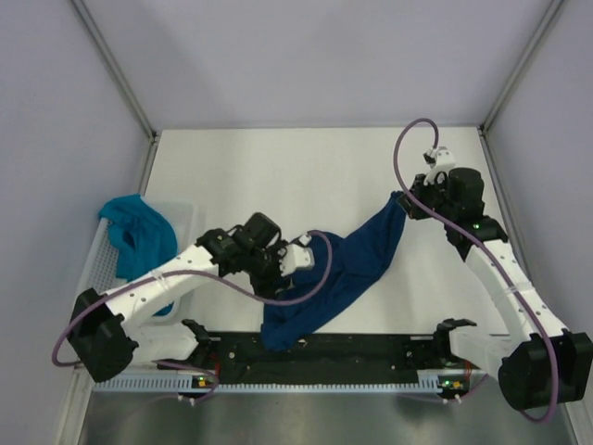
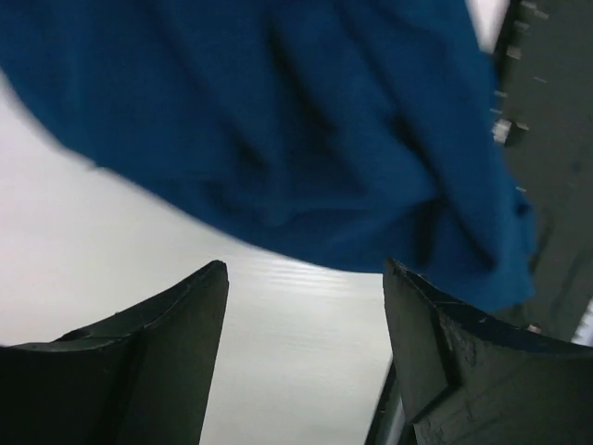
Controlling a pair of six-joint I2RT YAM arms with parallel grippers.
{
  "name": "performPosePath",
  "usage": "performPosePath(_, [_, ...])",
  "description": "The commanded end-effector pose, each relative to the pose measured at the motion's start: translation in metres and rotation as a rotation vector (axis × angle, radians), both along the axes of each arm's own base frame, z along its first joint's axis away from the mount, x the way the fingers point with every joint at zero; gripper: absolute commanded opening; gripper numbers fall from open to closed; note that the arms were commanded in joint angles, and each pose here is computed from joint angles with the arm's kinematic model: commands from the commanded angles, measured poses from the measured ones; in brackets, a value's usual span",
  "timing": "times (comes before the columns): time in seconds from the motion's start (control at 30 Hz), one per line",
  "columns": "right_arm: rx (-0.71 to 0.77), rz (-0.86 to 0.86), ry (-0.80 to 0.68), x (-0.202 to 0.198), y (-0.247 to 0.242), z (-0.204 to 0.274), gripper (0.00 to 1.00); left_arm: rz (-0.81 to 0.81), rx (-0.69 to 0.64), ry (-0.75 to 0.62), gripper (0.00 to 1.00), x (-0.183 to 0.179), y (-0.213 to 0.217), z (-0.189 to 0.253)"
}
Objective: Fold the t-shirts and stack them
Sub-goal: Flatten out the tshirt
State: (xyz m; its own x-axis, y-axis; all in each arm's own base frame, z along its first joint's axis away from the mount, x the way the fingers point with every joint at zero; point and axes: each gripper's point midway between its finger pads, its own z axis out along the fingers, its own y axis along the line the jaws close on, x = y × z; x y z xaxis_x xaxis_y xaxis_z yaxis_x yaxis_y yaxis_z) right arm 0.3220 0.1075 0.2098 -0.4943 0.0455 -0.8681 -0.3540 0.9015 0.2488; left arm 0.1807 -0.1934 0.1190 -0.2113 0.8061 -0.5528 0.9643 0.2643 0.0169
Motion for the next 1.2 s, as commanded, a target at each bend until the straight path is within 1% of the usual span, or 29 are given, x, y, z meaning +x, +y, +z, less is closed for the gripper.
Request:
performPosePath(0.0, [-0.005, -0.135, -0.056, 0.022, -0.019, 0.013, 0.00, -0.258, 0.055, 0.075, 0.75, -0.064, -0.020, -0.021])
performPosePath(0.13, [-0.014, -0.128, -0.050, 0.021, -0.019, 0.010, 0.00, -0.384, 0.076, 0.146, 0.82, -0.091, -0.029, -0.031])
performPosePath(0.27, [-0.040, -0.136, -0.050, 0.017, -0.023, 0.005, 0.00, -0.438, 0.116, 0.194, 0.83, -0.105, -0.031, -0.047])
performPosePath(0.33, [-0.049, -0.135, -0.053, 0.016, -0.024, 0.004, 0.00, -0.447, 0.140, 0.187, 0.82, -0.108, -0.035, -0.057])
performPosePath(0.37, [-0.051, -0.133, -0.054, 0.015, -0.024, 0.004, 0.00, -0.451, 0.165, 0.179, 0.81, -0.108, -0.034, -0.063])
performPosePath(0.4, [-0.049, -0.133, -0.055, 0.015, -0.024, 0.005, 0.00, -0.448, 0.189, 0.174, 0.76, -0.106, -0.033, -0.067])
performPosePath(0.43, [-0.050, -0.131, -0.056, 0.015, -0.024, 0.005, 0.00, -0.442, 0.224, 0.186, 0.69, -0.105, -0.030, -0.071])
performPosePath(0.47, [-0.050, -0.131, -0.061, 0.015, -0.024, 0.007, 0.00, -0.445, 0.241, 0.211, 0.57, -0.107, -0.028, -0.070])
performPosePath(0.5, [-0.054, -0.134, -0.062, 0.014, -0.025, 0.007, 0.00, -0.452, 0.251, 0.229, 0.50, -0.110, -0.026, -0.069])
performPosePath(0.57, [-0.060, -0.144, -0.076, 0.014, -0.027, 0.011, 0.00, -0.467, 0.257, 0.235, 0.25, -0.112, -0.023, -0.068])
performPosePath(0.6, [-0.065, -0.150, -0.080, 0.014, -0.029, 0.013, 0.00, -0.460, 0.271, 0.220, 0.04, -0.109, -0.021, -0.070])
performPosePath(0.63, [-0.067, -0.152, -0.091, 0.013, -0.030, 0.017, 0.00, -0.436, 0.289, 0.206, 0.00, -0.105, -0.019, -0.071])
performPosePath(0.73, [-0.066, -0.160, -0.127, 0.013, -0.032, 0.033, 0.00, -0.339, 0.346, 0.115, 0.00, -0.081, -0.012, -0.065])
performPosePath(0.77, [-0.066, -0.159, -0.146, 0.014, -0.032, 0.043, 0.00, -0.272, 0.354, 0.058, 0.00, -0.063, -0.010, -0.058])
performPosePath(0.8, [-0.066, -0.158, -0.166, 0.014, -0.032, 0.053, 0.00, -0.205, 0.333, -0.008, 0.00, -0.043, -0.011, -0.041])
performPosePath(0.83, [-0.066, -0.156, -0.190, 0.013, -0.032, 0.065, 0.00, -0.121, 0.324, -0.060, 0.00, -0.021, -0.004, -0.028])
performPosePath(0.87, [-0.063, -0.154, -0.220, 0.014, -0.032, 0.080, 0.00, -0.030, 0.276, -0.134, 0.00, 0.007, -0.003, 0.002])
performPosePath(0.93, [-0.056, -0.156, -0.291, 0.011, -0.033, 0.113, 0.00, 0.151, 0.198, -0.225, 0.00, 0.054, 0.016, 0.052])
performPosePath(1.0, [-0.045, -0.166, -0.369, 0.006, -0.035, 0.148, 0.00, 0.297, 0.158, -0.356, 0.00, 0.090, 0.038, 0.102])
performPosePath(1.07, [-0.028, -0.175, -0.448, -0.004, -0.038, 0.183, 0.00, 0.394, 0.115, -0.460, 0.00, 0.109, 0.056, 0.145])
performPosePath(1.17, [-0.012, -0.182, -0.557, -0.027, -0.041, 0.229, 0.00, 0.474, 0.072, -0.571, 0.00, 0.113, 0.080, 0.196])
